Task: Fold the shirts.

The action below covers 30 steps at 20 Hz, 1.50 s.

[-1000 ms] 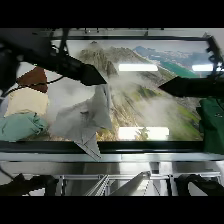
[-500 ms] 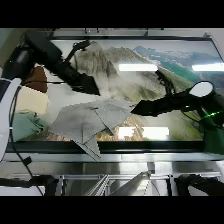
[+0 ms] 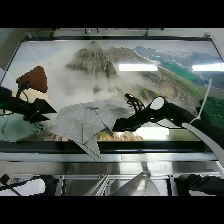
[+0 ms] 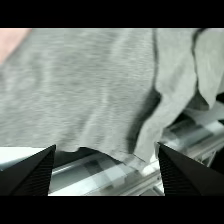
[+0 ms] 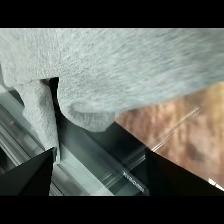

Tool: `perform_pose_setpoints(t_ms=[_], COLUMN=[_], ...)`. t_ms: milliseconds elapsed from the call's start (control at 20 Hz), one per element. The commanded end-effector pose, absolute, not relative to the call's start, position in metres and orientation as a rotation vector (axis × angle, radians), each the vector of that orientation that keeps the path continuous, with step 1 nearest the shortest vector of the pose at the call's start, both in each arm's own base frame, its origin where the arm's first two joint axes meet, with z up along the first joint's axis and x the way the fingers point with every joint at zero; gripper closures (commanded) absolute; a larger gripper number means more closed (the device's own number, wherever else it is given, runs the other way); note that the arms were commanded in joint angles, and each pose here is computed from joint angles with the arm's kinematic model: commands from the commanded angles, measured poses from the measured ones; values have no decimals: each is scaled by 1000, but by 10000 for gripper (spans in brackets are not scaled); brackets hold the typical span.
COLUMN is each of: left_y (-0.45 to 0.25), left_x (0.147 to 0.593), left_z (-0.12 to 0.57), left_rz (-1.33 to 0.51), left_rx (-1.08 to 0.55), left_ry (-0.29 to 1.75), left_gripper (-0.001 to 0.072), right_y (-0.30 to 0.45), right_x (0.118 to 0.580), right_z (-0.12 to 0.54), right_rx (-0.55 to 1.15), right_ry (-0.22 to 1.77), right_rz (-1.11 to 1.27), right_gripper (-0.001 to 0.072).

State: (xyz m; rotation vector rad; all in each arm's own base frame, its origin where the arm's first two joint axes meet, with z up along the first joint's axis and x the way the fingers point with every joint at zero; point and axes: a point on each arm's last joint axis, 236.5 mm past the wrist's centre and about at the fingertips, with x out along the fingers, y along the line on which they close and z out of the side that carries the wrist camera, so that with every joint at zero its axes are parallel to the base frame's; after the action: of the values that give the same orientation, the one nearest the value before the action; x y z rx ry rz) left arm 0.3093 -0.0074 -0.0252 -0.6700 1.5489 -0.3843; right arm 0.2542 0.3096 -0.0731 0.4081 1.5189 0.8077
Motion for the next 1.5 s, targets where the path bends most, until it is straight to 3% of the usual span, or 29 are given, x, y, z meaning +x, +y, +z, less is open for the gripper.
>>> perform_pose_setpoints(t_ms=[0,200,300,750,800,850,900,950,1000,1050,1150,1250,1350,1450], left_y=[27,33,26,23,20,14,5,-3,-12,-17,-24,-32,-47,-59], left_x=[296,276,277,297,302,306,311,315,320,323,326,332,349,368], left_z=[-50,-81,-94,-126,-124,-122,-120,-120,-121,-122,-122,-108,-64,12], left_rz=[-255,-223,-238,-241,-252,-267,-296,-324,-338,-345,-357,-397,-510,-641], left_rx=[-750,-661,-657,-633,-613,-592,-569,-551,-533,-513,-504,-547,-664,-786], left_ry=[1526,1675,1707,1740,1734,1730,1722,1706,1696,1686,1678,1637,1493,1261], left_gripper=[-6,-6,-7,3,6,101,308,472,624,687,687,688,689,690], right_y=[328,329,329,329,330,330,330,330,331,331,331,329,324,302], right_x=[249,258,261,269,269,270,273,276,278,279,281,283,285,301], right_z=[-91,-91,-92,-93,-92,-91,-92,-92,-92,-93,-94,-87,-56,13], right_rx=[399,419,419,436,444,450,453,454,465,471,469,466,473,487], right_ry=[1519,1487,1477,1457,1456,1454,1443,1434,1429,1426,1420,1407,1368,1207], right_rz=[792,770,763,731,731,730,722,716,709,704,700,711,766,820], right_gripper=[92,105,243,257,349,449,468,471,519,623,699,700,700,701])
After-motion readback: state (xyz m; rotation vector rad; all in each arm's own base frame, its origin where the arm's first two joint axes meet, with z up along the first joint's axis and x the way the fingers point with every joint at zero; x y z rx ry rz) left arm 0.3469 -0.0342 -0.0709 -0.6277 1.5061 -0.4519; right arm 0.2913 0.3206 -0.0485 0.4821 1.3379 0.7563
